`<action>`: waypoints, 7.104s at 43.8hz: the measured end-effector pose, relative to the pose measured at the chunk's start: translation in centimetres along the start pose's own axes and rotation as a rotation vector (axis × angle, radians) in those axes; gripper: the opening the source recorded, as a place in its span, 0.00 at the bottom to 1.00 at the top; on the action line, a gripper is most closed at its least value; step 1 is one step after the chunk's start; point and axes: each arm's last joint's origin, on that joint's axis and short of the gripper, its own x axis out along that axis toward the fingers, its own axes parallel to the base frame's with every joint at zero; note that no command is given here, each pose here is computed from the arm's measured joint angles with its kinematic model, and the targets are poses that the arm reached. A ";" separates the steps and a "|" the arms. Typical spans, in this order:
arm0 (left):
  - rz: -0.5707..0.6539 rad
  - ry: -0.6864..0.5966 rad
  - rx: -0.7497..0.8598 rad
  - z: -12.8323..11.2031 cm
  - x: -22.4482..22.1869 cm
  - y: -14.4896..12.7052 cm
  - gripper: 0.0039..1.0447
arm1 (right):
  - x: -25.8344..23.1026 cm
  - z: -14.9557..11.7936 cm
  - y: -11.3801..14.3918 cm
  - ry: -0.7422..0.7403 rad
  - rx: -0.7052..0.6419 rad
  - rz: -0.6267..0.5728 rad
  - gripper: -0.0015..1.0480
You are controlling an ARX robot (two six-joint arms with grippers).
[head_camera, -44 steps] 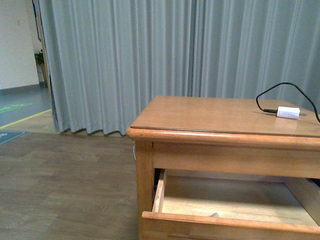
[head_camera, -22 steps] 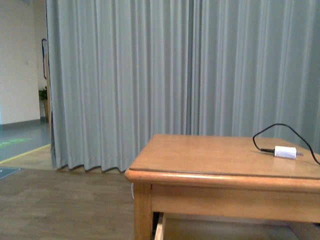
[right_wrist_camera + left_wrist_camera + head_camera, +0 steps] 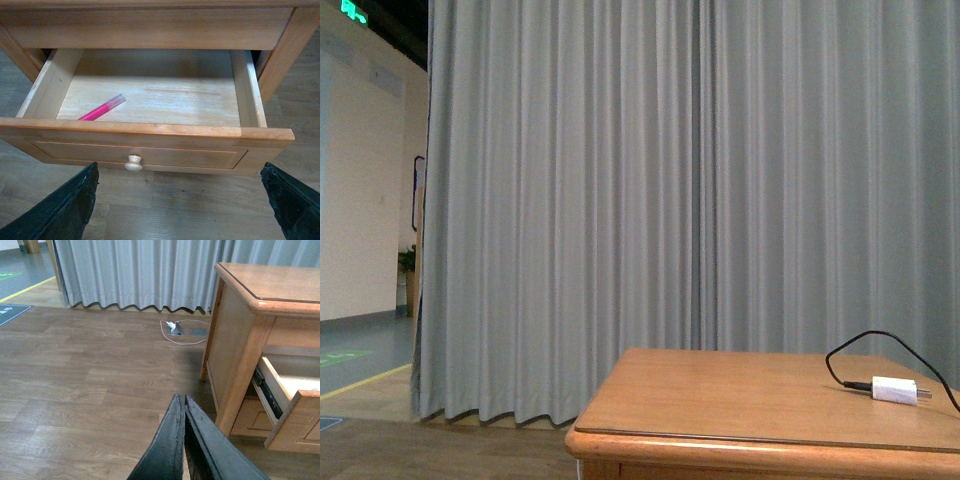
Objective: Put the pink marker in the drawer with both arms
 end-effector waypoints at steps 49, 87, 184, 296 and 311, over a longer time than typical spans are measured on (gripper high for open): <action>0.000 -0.032 0.001 -0.5 -1.5 0.0 0.94 | 6.9 -2.1 0.2 0.170 0.017 -0.136 0.92; 0.000 -0.032 0.001 -0.5 -1.5 0.0 0.94 | 20.8 -4.9 -1.4 -0.057 -0.047 -0.144 0.92; 0.000 -0.032 0.002 -0.5 -1.5 0.0 0.94 | -1.6 -2.3 -1.9 -0.469 -0.049 -0.004 0.10; 0.000 -0.032 0.001 -0.5 -1.6 0.0 0.94 | -5.0 -8.6 -4.3 -0.480 -0.052 -0.010 0.92; 0.000 -0.032 0.001 -0.5 -1.6 0.0 0.94 | -5.0 -8.6 -4.3 -0.480 -0.052 -0.010 0.92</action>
